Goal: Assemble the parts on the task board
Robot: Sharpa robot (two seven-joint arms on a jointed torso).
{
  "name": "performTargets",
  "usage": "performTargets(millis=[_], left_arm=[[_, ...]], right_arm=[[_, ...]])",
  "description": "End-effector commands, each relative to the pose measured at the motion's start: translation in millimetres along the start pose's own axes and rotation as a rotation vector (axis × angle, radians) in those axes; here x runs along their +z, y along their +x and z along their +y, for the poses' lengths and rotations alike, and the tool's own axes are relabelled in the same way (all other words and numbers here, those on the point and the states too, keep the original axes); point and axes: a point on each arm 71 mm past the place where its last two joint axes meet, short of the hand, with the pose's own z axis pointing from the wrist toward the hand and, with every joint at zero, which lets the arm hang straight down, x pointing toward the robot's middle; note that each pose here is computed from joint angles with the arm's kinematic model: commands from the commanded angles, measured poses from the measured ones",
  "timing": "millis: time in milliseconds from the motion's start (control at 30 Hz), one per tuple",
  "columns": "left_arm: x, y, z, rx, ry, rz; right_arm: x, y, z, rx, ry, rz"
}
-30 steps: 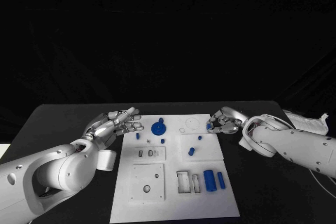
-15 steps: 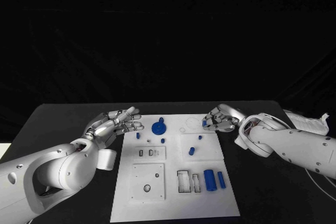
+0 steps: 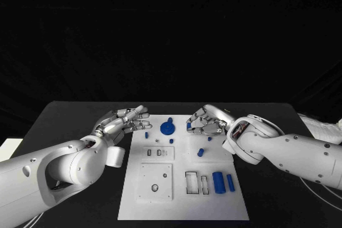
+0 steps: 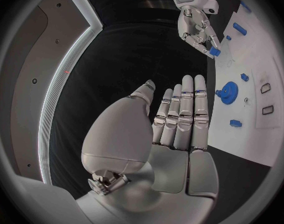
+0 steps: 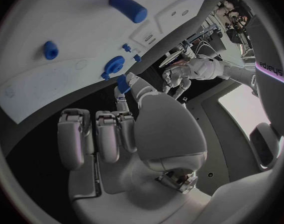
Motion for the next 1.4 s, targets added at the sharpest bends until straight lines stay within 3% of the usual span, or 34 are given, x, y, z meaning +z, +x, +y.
performTargets(millis=[33, 333, 567, 933, 1400], left_arm=[[1.0, 1.7, -0.3, -0.01, 0.008, 0.019], [2.0, 1.0, 0.0, -0.009, 0.01, 0.017], [2.2, 1.8, 0.2, -0.01, 0.009, 0.02], [2.5, 2.3, 0.4, -0.011, 0.007, 0.023], [2.7, 3.0, 0.6, -0.012, 0.006, 0.025]], right_arm=[[3.8, 13.6, 13.5, -0.114, -0.019, 0.036], [13.8, 54.1, 39.8, -0.163, -0.072, 0.114], [19.0, 74.1, 48.9, -0.184, -0.083, 0.157], [22.9, 88.6, 53.2, -0.219, -0.08, 0.196], [24.1, 94.8, 56.6, -0.241, -0.084, 0.226]])
